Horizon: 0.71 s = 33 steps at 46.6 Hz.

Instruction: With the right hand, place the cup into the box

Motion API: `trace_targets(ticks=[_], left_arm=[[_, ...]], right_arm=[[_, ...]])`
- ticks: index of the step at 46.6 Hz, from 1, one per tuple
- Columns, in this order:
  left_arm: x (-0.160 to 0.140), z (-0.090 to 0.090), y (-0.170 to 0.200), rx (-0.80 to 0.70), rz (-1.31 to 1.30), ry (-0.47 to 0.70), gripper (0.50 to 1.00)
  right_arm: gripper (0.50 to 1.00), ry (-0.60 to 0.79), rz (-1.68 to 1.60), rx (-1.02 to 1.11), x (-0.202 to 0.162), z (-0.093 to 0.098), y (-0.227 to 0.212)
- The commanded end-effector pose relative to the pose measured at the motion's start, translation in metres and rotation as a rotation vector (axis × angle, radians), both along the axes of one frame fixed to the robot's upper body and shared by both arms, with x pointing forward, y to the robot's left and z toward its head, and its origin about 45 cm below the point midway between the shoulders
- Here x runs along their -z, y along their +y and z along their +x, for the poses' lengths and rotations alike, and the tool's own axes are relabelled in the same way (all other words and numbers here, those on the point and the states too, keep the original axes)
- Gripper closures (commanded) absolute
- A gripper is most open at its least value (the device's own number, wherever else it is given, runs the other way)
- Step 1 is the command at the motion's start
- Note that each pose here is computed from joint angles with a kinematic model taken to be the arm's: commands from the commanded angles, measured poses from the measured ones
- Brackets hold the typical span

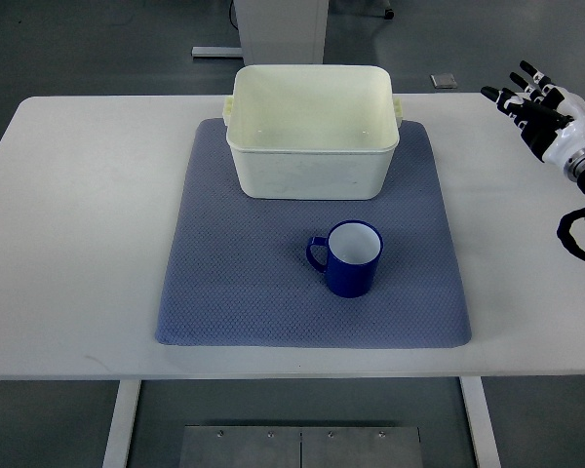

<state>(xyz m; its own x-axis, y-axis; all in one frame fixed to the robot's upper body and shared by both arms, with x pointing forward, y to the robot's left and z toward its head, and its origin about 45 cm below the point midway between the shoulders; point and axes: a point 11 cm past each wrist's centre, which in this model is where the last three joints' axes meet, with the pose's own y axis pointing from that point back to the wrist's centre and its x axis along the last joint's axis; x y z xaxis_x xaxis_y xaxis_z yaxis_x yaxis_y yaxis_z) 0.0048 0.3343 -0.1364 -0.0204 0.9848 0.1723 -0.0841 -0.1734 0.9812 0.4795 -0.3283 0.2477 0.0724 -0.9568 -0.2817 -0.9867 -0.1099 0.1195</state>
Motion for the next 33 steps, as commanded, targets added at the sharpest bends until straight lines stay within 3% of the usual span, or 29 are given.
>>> trace_targets(ticks=[1, 13, 22, 29, 33], left_arm=[[0.0, 0.0, 0.0, 0.0, 0.002, 0.0, 0.5], [0.0, 0.0, 0.001, -0.002, 0.005, -0.01, 0.5], [-0.001, 0.016, -0.001, 0.005, -0.004, -0.034, 0.5], [-0.001, 0.013, -0.002, 0.006, -0.013, -0.029, 0.5], [0.0, 0.002, -0.001, 0.001, -0.01, -0.011, 0.5]], right_arm=[[0.5, -0.001, 0.0, 0.0, 0.0, 0.0, 0.0], [0.5, 0.001, 0.0, 0.001, 0.0, 0.0, 0.0], [0.5, 0.005, -0.001, 0.002, 0.002, 0.0, 0.0], [0.5, 0.014, -0.01, 0.001, 0.006, -0.001, 0.0], [0.5, 0.015, -0.011, 0.0, 0.006, -0.001, 0.0]])
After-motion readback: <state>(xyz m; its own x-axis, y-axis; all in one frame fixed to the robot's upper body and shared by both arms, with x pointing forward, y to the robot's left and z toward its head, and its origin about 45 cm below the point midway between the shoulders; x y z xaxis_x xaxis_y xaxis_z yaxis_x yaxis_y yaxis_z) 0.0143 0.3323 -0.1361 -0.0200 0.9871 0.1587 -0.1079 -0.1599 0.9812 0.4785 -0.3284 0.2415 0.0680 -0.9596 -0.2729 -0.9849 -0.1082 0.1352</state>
